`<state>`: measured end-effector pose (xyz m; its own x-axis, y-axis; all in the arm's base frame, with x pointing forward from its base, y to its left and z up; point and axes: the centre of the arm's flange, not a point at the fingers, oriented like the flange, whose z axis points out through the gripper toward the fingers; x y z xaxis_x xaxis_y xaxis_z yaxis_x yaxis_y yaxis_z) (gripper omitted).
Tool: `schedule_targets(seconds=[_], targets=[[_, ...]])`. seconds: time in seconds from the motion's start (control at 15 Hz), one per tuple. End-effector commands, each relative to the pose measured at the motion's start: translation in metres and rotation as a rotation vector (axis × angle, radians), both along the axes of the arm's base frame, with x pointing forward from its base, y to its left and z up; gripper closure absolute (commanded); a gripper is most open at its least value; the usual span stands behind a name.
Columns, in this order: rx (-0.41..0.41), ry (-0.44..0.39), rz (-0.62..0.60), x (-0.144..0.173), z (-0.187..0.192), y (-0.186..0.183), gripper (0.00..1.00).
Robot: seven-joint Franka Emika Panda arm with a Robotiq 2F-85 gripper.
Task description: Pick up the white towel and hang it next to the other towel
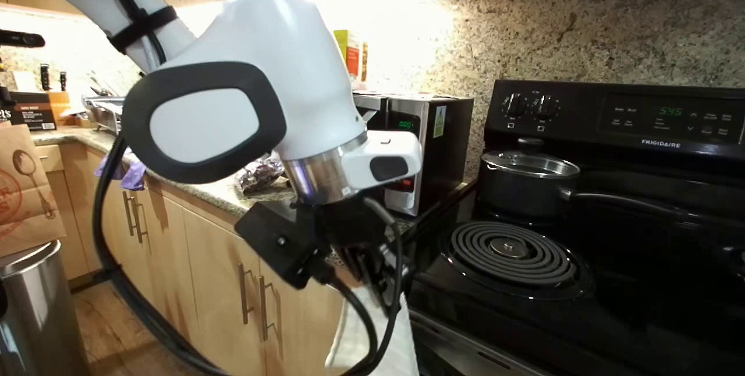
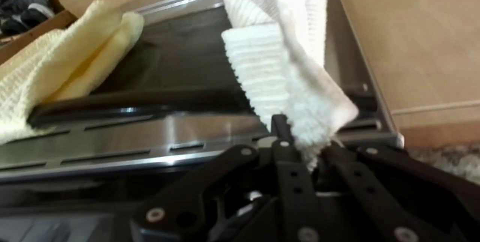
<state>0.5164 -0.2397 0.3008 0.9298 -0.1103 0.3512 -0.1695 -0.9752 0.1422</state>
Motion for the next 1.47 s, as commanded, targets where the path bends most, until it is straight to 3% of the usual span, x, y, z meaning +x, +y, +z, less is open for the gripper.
schedule_targets(seconds=[0.0, 0.53, 0.8, 1.07, 1.4], targets=[[-0.054, -0.183, -0.079, 0.030, 0.033, -0.013, 0.92], [-0.185, -0.534, -0.300, 0.069, 0.076, -0.092, 0.92], [-0.218, -0.690, -0.331, 0.087, 0.069, -0.102, 0.92], [-0.153, -0.688, -0.297, 0.110, 0.049, -0.081, 0.92], [-0.008, -0.693, -0.286, 0.148, 0.041, -0.050, 0.92]])
